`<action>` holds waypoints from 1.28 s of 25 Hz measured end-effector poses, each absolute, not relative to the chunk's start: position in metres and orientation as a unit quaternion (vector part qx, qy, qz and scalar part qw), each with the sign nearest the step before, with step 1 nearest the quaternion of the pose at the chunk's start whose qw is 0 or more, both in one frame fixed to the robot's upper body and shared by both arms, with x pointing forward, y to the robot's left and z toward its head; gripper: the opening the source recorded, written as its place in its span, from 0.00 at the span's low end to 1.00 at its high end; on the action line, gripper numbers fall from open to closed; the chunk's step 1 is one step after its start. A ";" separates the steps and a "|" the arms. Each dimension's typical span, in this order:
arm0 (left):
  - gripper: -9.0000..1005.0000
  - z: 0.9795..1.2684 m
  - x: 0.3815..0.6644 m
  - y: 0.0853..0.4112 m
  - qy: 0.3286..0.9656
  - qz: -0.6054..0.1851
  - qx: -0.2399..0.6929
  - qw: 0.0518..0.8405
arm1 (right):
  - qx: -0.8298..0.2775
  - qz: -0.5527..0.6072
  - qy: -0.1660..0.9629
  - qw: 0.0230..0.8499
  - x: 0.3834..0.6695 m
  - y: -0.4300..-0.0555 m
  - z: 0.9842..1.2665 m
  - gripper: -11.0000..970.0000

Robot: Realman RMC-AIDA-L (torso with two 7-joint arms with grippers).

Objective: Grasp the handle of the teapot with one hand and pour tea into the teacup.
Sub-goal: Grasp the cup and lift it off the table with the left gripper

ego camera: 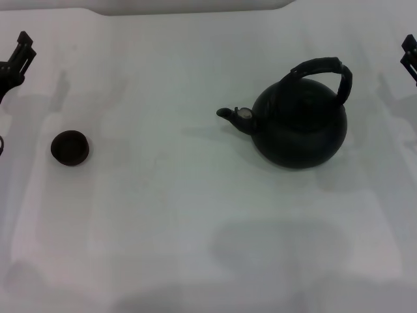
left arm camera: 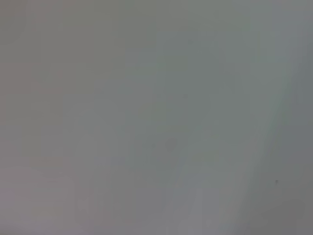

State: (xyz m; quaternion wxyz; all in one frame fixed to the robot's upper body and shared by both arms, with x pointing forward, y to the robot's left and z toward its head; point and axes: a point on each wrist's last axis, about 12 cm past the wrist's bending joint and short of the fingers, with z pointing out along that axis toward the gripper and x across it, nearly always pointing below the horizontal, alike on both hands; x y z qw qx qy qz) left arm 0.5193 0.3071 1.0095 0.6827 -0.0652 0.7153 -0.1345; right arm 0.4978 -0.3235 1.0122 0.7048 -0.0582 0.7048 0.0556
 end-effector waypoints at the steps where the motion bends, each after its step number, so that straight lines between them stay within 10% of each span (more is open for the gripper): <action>1: 0.88 1.010 0.518 0.307 0.712 -0.132 -0.066 0.687 | -0.058 0.056 0.705 0.705 0.498 -0.323 1.012 0.88; 32: 0.88 1.006 0.497 0.305 0.684 -0.082 -0.136 0.712 | -0.033 0.054 0.699 0.713 0.502 -0.324 1.015 0.88</action>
